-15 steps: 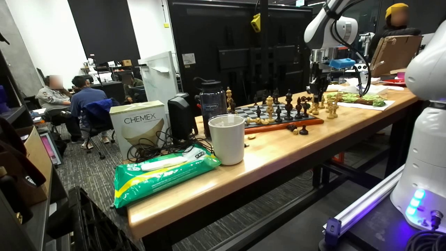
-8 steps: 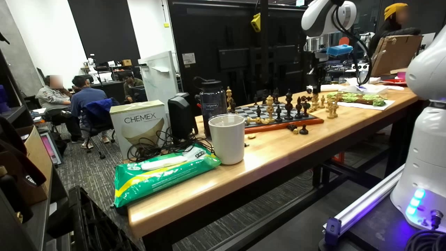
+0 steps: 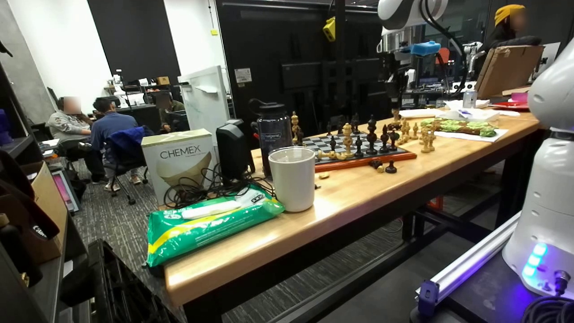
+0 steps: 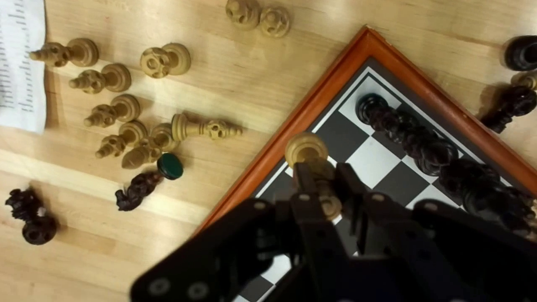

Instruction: Put one of the beige chess pieces on the chess board

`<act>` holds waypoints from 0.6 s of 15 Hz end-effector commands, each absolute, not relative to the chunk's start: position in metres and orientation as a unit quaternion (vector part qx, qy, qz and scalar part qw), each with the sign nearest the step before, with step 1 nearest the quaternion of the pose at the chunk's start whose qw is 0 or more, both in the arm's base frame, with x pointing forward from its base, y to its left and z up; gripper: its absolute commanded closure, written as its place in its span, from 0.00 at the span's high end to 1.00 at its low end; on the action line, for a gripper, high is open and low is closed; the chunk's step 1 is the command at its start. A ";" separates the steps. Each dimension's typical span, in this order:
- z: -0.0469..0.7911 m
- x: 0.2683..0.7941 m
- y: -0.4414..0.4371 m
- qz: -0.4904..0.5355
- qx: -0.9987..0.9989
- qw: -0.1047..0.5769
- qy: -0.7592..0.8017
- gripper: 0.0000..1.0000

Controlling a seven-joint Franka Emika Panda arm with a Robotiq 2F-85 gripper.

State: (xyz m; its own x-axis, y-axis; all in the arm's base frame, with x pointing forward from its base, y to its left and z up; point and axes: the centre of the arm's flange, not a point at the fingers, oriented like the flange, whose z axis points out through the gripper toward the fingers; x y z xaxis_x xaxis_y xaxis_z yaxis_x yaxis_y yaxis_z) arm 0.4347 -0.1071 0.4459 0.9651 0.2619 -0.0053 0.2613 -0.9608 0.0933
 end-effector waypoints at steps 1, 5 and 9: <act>0.448 0.445 -0.105 -0.005 0.987 0.034 0.155 0.05; 0.435 0.441 -0.106 -0.012 0.986 0.007 0.163 0.05; 0.423 0.438 -0.107 -0.013 0.985 -0.018 0.172 0.05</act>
State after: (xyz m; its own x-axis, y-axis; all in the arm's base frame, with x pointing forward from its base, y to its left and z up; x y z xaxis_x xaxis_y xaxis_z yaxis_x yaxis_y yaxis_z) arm 0.4411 -0.1052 0.4273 0.9478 0.3179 -0.0229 0.3180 -0.9481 -0.0001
